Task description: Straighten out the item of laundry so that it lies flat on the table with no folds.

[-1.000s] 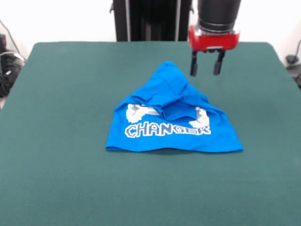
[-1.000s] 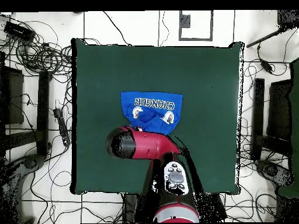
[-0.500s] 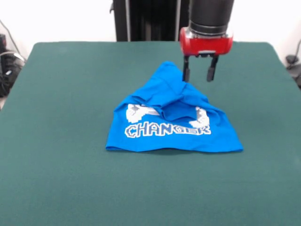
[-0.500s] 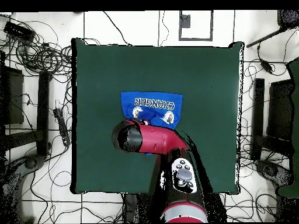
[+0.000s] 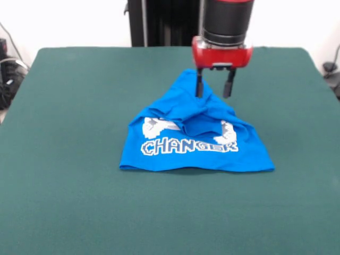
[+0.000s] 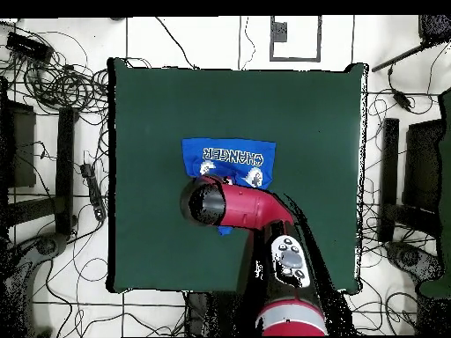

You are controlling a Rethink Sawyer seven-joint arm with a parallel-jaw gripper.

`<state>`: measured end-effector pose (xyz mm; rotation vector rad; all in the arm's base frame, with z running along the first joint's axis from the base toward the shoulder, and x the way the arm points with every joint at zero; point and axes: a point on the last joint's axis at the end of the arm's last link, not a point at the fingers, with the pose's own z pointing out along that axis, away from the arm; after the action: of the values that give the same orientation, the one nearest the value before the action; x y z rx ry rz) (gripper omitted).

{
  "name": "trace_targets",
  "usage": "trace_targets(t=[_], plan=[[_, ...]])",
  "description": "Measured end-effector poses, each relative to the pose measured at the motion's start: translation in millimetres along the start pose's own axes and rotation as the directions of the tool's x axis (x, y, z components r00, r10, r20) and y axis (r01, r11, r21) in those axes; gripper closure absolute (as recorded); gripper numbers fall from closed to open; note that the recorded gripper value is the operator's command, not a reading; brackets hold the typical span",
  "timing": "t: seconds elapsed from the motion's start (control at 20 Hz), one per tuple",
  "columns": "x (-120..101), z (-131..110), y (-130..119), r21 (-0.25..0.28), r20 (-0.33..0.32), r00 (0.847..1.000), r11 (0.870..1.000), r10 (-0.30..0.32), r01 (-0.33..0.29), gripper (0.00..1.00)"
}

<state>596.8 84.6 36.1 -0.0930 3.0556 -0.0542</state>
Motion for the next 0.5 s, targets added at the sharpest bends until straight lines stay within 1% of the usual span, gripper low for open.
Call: trace_targets(t=[0.25, 0.45, 0.5], plan=[[2.8, 2.6, -26.9, 0.013, -0.004, 1.000, 1.000, 0.013, -0.013, 0.00], [6.6, 5.0, -55.0, 0.026, -0.007, 1.000, 0.999, 0.029, -0.029, 0.00], [7.3, 5.3, -57.8, 0.028, -0.008, 1.000, 0.999, 0.030, -0.029, 0.00]])
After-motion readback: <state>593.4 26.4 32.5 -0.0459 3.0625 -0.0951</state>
